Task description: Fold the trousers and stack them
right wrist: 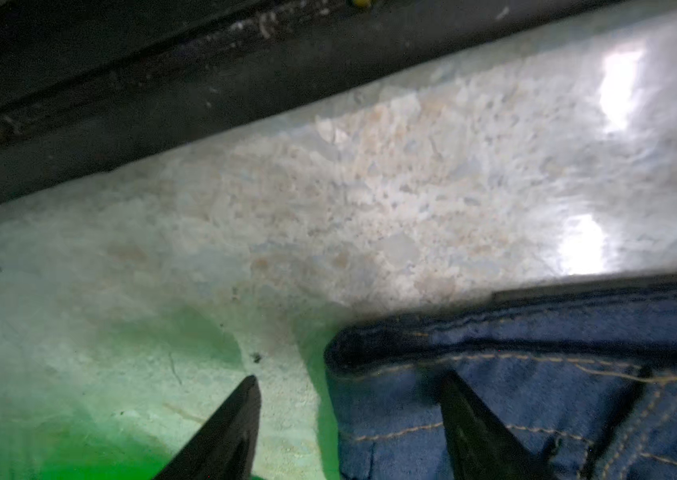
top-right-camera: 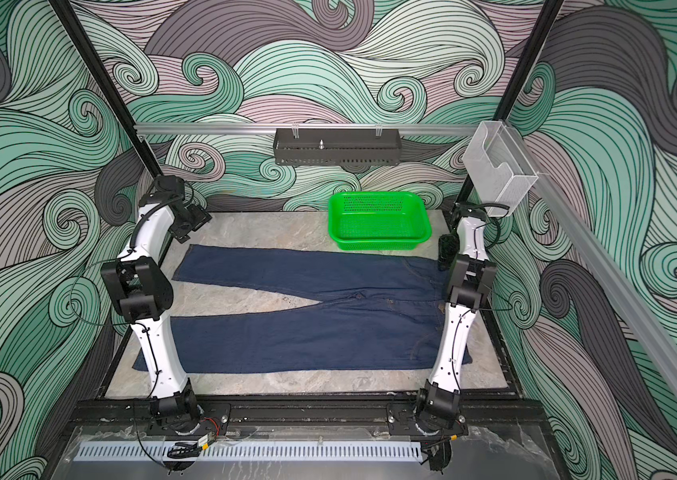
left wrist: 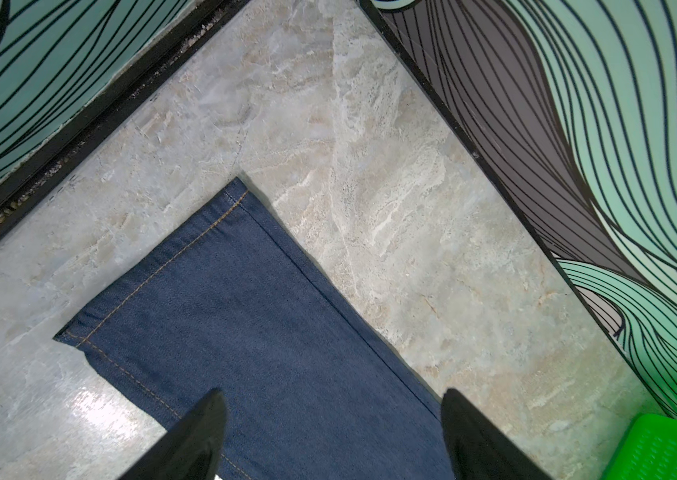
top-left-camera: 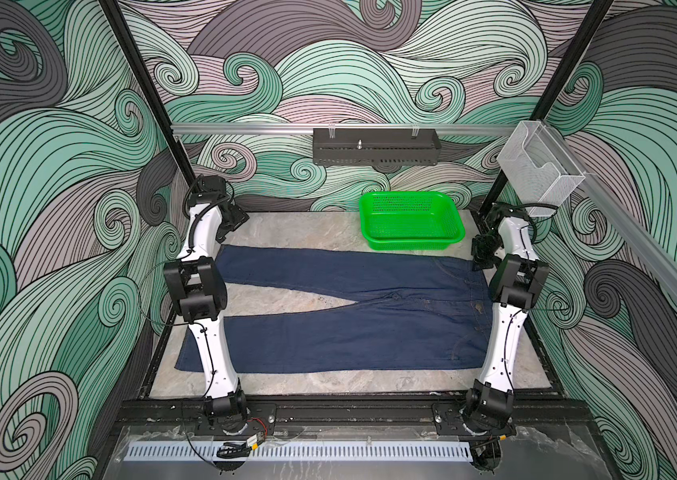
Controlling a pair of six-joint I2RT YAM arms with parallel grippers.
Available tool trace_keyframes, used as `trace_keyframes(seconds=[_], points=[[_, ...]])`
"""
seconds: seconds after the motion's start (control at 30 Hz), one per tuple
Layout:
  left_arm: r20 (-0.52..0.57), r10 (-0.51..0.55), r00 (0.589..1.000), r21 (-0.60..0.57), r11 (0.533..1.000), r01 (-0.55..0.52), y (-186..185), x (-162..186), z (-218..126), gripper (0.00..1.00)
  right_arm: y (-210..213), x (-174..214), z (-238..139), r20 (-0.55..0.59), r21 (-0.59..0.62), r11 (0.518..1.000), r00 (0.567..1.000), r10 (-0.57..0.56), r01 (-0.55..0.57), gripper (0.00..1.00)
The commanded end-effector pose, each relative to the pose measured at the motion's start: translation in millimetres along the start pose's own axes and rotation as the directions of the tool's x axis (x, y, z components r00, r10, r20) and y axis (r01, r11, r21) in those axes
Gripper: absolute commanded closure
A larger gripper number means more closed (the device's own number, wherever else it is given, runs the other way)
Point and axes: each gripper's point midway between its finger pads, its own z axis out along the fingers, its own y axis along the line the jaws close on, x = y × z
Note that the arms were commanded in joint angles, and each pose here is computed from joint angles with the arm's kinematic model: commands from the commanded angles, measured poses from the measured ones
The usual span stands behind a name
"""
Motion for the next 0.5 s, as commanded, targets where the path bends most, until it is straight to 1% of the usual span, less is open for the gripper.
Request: trace_keyframes(seconds=[0.0,0.13,0.2,0.27,0.4,0.47], points=[[0.044,0.015,0.999,-0.013,1.0,-0.015,-0.7,-9.1,-24.5,0.16,-20.5,-10.9,21.3,0.024,0.097,0.995,0.999,0.029,-0.031,0.41],[0.064,0.024,0.998,-0.032,0.999,-0.022,2.7,-12.4,-29.9,0.16,-26.2,-12.8,19.9,0.026,0.112,0.993,0.999,0.023,-0.026,0.63],[0.078,0.028,0.997,-0.036,0.999,-0.025,4.2,-14.9,-32.5,0.16,-23.8,-13.0,13.9,0.024,0.098,0.995,1.0,0.012,-0.015,0.75],[0.086,0.032,0.996,-0.036,0.999,-0.029,4.6,-15.7,-32.5,0.16,-18.1,-11.3,4.8,0.018,0.071,0.997,1.0,-0.007,0.005,0.84],[0.086,0.045,0.995,-0.023,0.999,-0.044,3.4,-14.2,-30.7,0.16,-4.5,-2.2,-21.4,-0.006,-0.004,0.998,0.998,-0.061,0.061,0.95],[0.07,0.051,0.996,-0.013,0.999,-0.051,2.1,-12.2,-29.6,0.16,-2.1,6.1,-36.8,-0.02,-0.035,0.994,0.994,-0.104,0.103,0.98]])
